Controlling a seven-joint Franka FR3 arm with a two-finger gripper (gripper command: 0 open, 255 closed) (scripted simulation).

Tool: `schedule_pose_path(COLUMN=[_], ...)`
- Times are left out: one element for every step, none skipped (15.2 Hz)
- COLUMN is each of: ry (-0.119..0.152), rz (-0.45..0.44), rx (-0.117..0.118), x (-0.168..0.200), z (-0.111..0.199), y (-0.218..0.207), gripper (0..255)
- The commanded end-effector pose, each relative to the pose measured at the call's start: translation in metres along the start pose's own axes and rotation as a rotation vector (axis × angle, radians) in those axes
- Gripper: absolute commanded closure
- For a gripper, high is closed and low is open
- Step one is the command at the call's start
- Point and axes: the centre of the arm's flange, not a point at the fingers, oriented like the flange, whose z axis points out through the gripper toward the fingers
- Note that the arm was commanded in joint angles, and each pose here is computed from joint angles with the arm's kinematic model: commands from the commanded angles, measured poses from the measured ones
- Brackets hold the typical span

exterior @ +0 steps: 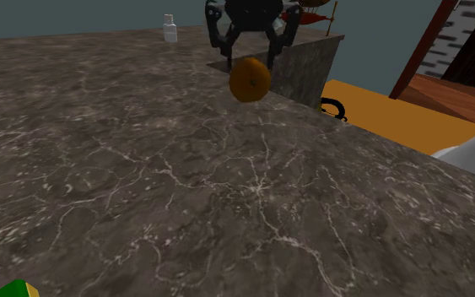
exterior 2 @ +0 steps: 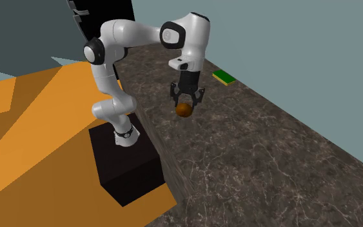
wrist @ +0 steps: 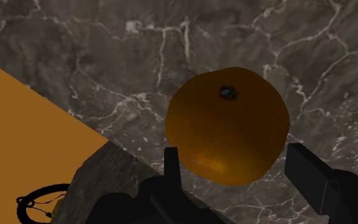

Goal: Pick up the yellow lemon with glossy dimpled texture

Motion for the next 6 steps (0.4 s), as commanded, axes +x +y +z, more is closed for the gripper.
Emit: schedule_pose_path(ry=[0.0,0.0,0.0,0.0,0.0,0.0], rz=[0.0,0.0,0.0,0.0,0.0,0.0], rx=[0.0,0.0,0.0,0.0,0.0,0.0], x=[0.003,0.005,0.006,0.008,0.008,0.008], z=[-0.01,-0.015,-0.02,-0.025,-0.025,-0.025], y=[0.001,0.001,0.002,0.002,0.002,0.002], gripper=[255,255,255,255,255,255])
